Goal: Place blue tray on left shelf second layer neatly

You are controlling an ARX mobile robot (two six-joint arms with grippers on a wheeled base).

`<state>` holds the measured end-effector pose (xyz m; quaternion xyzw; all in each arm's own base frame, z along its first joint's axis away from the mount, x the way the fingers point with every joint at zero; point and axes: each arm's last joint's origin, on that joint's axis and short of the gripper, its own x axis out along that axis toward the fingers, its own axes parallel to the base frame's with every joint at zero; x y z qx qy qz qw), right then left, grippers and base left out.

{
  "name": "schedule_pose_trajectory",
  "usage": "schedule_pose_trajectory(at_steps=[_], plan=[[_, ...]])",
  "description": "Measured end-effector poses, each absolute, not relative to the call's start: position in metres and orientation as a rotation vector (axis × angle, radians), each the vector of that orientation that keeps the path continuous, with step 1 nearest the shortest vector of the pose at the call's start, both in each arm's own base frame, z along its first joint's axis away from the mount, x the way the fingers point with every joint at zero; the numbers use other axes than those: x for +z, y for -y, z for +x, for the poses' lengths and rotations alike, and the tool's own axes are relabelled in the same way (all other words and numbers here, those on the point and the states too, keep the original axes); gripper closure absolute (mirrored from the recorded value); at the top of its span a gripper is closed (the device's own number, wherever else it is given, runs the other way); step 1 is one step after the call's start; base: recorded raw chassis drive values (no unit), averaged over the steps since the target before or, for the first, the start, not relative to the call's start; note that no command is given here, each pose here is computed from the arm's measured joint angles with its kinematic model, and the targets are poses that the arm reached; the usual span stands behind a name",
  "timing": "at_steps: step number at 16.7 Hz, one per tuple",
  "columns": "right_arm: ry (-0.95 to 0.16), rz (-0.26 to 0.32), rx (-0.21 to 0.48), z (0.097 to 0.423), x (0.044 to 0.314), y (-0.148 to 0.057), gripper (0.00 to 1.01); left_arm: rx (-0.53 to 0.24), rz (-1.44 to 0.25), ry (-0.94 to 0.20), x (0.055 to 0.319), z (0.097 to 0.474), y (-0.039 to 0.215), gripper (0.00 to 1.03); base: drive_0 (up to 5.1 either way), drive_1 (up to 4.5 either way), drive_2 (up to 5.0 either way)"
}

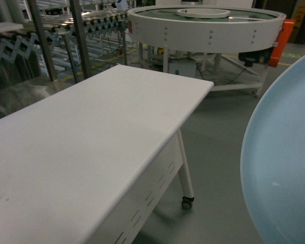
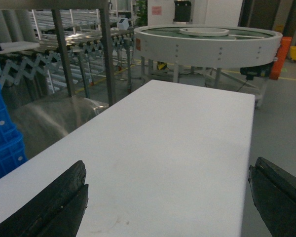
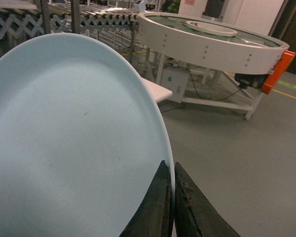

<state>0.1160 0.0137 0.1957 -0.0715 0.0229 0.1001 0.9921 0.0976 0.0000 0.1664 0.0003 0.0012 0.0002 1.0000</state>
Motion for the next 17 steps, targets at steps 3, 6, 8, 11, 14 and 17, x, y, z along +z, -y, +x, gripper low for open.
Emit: schedule_pose_trajectory(at_steps=[3, 6, 8, 11, 14, 17], plan=[[-0.046, -0.143, 0.2, 0.116, 0.1957, -0.0137, 0.99, 0.0, 0.0, -0.002, 0.1664, 0.0976, 0.0, 0.05, -1.6, -1.56, -1.6], [-0.046, -0.143, 0.2, 0.116, 0.1957, -0.0137, 0.99, 0.0, 0.001, -0.002, 0.1664, 0.0976, 0.0, 0.05, -1.6, -1.57, -1.6], [-0.046, -0.143, 0.2, 0.116, 0.1957, -0.0137, 0.99, 0.0, 0.001, -0.002, 0.1664, 0.0976, 0.0, 0.05, -1.6, -1.62, -1.6], [-0.046, -0.143, 0.201, 0.116, 0.1957, -0.0137, 0.99, 0.0, 0.0, -0.002, 0.1664, 0.0976, 0.0, 0.05, -1.6, -1.56, -1.6], [-0.045, -0.143, 0.201, 0.116, 0.1957, -0.0137, 0.99, 0.0, 0.001, -0.002, 0.1664, 0.0976, 0.0, 0.05, -1.7, -1.67, -1.7], [-0.045, -0.143, 0.201, 0.116, 0.1957, -0.0137, 0.99, 0.0, 0.001, -0.002, 0.1664, 0.0976, 0.0, 0.05, -1.6, -1.61, -1.6]])
